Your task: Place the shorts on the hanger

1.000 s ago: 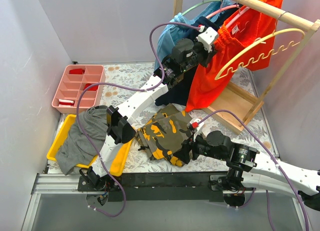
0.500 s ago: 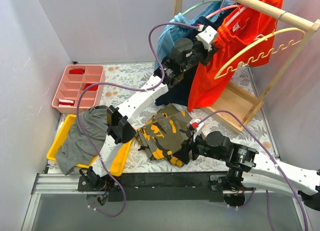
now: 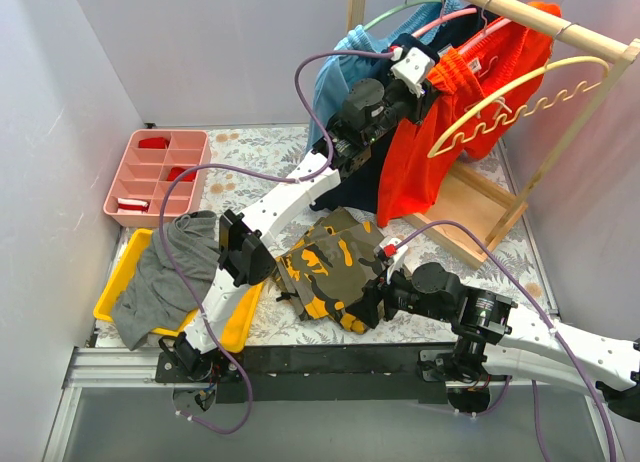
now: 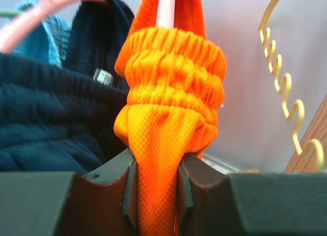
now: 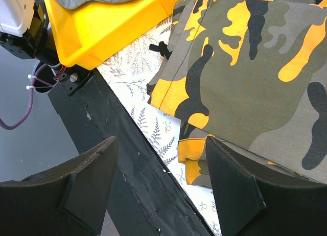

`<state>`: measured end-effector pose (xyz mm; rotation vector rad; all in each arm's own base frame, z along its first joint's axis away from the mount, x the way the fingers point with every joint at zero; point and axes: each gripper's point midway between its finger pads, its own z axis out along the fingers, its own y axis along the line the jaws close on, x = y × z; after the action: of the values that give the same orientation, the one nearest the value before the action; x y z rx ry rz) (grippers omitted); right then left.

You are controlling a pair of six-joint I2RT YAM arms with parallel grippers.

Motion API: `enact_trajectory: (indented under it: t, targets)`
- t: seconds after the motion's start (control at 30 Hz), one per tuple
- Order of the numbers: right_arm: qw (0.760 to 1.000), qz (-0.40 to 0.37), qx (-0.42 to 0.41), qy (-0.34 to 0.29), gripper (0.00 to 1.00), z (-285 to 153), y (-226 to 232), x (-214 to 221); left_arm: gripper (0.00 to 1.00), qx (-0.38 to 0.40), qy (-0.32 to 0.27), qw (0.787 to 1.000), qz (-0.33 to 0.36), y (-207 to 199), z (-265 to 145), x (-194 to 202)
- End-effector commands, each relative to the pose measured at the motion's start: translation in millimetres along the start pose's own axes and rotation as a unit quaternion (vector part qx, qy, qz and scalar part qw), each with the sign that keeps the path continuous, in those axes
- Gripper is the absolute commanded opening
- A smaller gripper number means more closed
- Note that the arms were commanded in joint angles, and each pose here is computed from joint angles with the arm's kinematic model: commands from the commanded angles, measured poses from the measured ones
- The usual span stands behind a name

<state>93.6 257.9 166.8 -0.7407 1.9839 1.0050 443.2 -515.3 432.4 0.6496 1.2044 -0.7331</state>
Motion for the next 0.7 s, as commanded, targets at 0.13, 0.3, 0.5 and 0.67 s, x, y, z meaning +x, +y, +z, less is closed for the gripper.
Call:
enact_trajectory:
  t: [0.13, 0.3, 0.5, 0.67]
  targets:
    - [1.0, 0.005, -0.01, -0.024, 0.76, 1, 5, -9, 0.3, -0.012, -0.099, 0.995, -0.003, 2, -16, -93]
    - [1.0, 0.004, -0.009, -0.025, 0.76, 1, 5, -10, 0.56, -0.013, -0.087, 0.996, -0.004, 2, -25, -95]
    - [1.0, 0.005, -0.008, -0.026, 0.76, 2, 5, -12, 0.73, 0.004, -0.08, 0.997, -0.004, -5, -51, -115]
    - [1.0, 0.004, -0.007, -0.027, 0.76, 2, 6, -14, 0.77, 0.013, -0.083, 0.996, -0.006, -10, -78, -140]
